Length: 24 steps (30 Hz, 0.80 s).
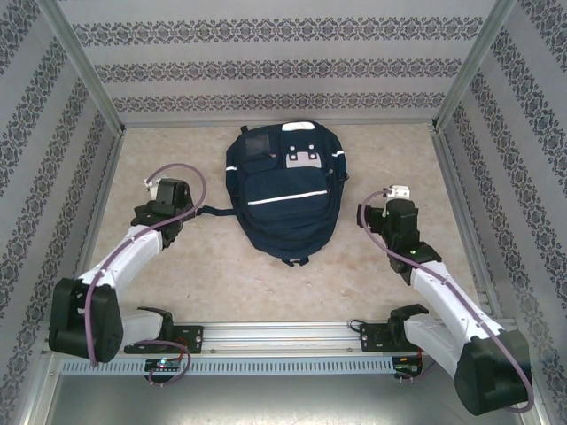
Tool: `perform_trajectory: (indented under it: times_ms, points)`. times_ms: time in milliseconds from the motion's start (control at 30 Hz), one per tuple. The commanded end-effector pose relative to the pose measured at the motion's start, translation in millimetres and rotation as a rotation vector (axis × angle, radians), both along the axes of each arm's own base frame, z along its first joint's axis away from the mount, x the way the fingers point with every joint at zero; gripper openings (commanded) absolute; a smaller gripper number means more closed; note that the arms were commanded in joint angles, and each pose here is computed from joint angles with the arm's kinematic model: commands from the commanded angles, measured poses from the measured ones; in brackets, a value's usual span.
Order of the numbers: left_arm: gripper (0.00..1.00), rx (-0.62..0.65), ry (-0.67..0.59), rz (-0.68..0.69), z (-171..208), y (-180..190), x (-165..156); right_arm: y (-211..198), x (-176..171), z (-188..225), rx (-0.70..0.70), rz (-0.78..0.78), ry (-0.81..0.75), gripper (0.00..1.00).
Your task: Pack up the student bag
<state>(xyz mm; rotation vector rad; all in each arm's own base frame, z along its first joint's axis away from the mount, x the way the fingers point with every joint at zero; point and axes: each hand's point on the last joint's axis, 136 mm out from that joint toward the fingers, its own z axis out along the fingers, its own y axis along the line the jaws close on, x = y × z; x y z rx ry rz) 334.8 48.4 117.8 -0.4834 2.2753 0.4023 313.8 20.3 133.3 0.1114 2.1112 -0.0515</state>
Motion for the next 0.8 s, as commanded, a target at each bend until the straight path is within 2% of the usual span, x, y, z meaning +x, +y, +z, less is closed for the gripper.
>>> perform_trajectory:
  times_ms: [0,200,300,367,467,600,667,767]
  points:
    - [1.00,0.072,-0.088,-0.009,-2,20,30,-21,14,-1,-0.097,-0.069,-0.073,0.98]
    - [1.00,0.066,-0.191,-0.107,-24,9,64,-26,55,-16,-0.136,-0.098,-0.088,0.98]
    - [1.00,0.054,-0.179,-0.208,-31,-4,81,-21,79,-9,-0.157,-0.060,-0.148,0.98]
    - [1.00,0.042,-0.193,-0.250,-33,-11,79,-20,88,-14,-0.166,-0.037,-0.148,0.98]
    - [1.00,0.037,-0.291,-0.282,-27,-16,66,-32,85,-20,-0.089,-0.051,-0.167,0.98]
    - [0.99,0.033,-0.383,-0.375,-31,-30,63,-34,75,-26,-0.025,-0.029,-0.297,0.98]
    - [0.99,0.013,-0.344,-0.379,-35,-31,61,-32,74,-30,-0.027,-0.016,-0.244,0.98]
    - [0.99,0.015,-0.363,-0.381,-31,-31,63,-32,81,-26,-0.028,-0.020,-0.255,0.98]
